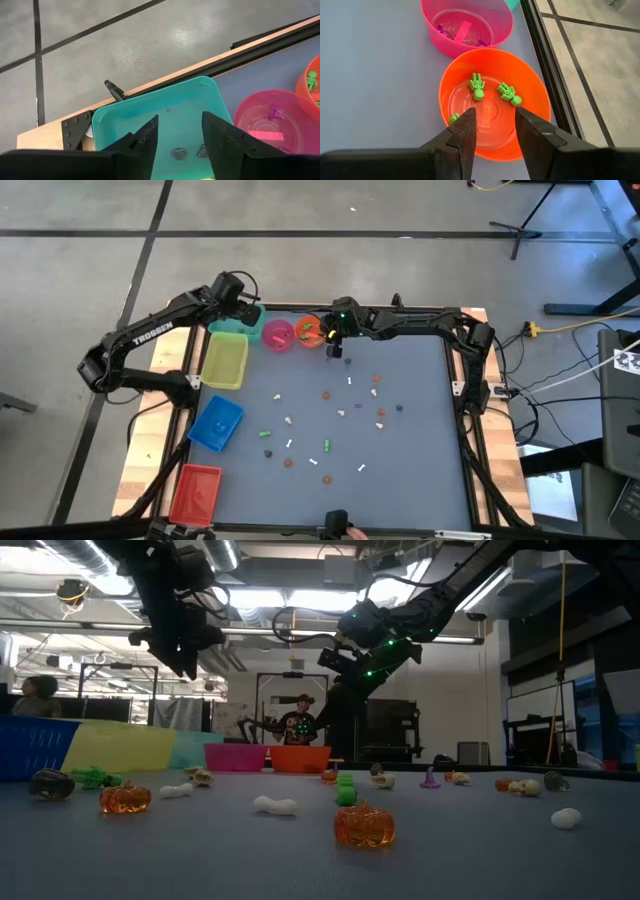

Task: Sort Halloween decoration
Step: Put the white bone toy into the yellow bin

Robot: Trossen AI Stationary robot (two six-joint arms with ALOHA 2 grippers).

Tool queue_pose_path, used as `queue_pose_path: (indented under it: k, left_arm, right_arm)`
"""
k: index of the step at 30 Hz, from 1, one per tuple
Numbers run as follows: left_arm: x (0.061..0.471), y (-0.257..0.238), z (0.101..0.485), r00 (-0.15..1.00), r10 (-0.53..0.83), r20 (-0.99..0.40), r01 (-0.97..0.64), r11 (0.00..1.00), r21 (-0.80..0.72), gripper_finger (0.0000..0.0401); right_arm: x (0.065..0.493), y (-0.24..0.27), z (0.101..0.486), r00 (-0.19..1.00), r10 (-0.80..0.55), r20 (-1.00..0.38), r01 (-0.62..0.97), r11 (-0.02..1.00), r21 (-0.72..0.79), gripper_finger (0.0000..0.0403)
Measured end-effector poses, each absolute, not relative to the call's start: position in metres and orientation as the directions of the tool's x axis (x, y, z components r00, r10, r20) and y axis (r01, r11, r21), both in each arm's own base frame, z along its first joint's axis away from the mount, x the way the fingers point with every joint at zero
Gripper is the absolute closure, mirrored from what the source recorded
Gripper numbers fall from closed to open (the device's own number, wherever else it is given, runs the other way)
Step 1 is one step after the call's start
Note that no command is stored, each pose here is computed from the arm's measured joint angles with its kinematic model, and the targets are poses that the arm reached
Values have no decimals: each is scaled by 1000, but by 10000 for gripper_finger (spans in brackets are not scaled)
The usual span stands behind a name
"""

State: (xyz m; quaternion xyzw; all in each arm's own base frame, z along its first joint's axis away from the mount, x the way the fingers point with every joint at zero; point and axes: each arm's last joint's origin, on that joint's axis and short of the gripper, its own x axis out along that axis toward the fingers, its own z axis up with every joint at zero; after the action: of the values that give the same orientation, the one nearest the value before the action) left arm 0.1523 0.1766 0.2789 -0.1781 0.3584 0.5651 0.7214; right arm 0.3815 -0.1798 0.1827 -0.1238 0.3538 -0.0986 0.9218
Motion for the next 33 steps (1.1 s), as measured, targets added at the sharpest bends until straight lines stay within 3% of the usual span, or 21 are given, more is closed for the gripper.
queue_pose_path:
  k: [9, 18, 26, 33]
  left_arm:
    - [156, 174, 278, 179, 646, -742, -946, 320, 50, 248]
    - [178, 153, 278, 417, 475, -775, -836, 536, -121, 248]
    - [211, 113, 281, 565, 363, -741, -677, 718, -164, 248]
    - [230, 65, 281, 639, 205, -741, -558, 787, -263, 248]
  right_arm:
    - [381, -180, 183, 731, -270, -627, 94, 950, -298, 268]
    - [369, -174, 215, 735, -280, -618, 103, 946, -307, 268]
    - [347, -163, 248, 720, -273, -638, 95, 950, -298, 268]
    - [327, -150, 265, 678, -224, -701, 59, 966, -251, 268]
